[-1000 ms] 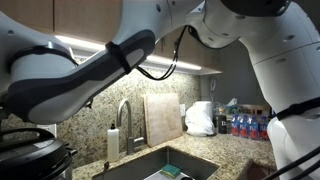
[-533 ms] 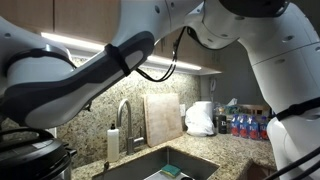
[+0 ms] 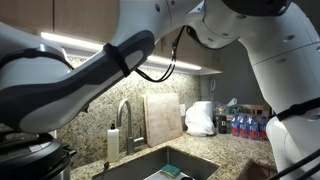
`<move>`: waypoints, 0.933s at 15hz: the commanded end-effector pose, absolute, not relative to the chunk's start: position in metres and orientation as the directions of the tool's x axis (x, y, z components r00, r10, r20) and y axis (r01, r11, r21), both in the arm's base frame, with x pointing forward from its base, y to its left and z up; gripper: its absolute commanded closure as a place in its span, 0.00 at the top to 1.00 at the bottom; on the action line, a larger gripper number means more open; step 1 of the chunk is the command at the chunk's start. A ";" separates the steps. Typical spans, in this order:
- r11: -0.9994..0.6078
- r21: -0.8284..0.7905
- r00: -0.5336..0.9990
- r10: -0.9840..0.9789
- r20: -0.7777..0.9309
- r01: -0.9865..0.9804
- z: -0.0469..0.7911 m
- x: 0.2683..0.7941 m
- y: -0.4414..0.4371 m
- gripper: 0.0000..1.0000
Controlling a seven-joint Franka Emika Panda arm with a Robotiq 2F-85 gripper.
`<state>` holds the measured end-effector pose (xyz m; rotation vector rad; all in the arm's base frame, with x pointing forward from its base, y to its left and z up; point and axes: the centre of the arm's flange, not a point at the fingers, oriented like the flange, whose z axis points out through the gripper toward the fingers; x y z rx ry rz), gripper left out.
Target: Remove the lid from the cooker.
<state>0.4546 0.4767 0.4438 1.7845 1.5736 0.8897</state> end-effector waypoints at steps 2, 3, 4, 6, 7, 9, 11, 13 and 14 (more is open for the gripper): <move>-0.089 0.831 0.082 0.995 0.052 0.548 0.456 0.442 0.477 0.06; -0.087 0.835 0.087 0.995 0.047 0.543 0.458 0.440 0.477 0.06; -0.086 0.842 0.097 0.994 0.040 0.532 0.462 0.437 0.478 0.06; -0.090 0.850 0.118 0.992 0.034 0.519 0.469 0.432 0.478 0.06; -0.091 0.850 0.127 0.991 0.029 0.519 0.472 0.430 0.476 0.05; -0.091 0.847 0.140 0.990 0.020 0.524 0.480 0.430 0.472 0.06; -0.096 0.842 0.146 0.989 0.021 0.531 0.486 0.434 0.467 0.06; -0.109 0.830 0.149 0.988 0.031 0.548 0.488 0.440 0.463 0.06; -0.115 0.823 0.152 0.988 0.035 0.557 0.489 0.442 0.461 0.06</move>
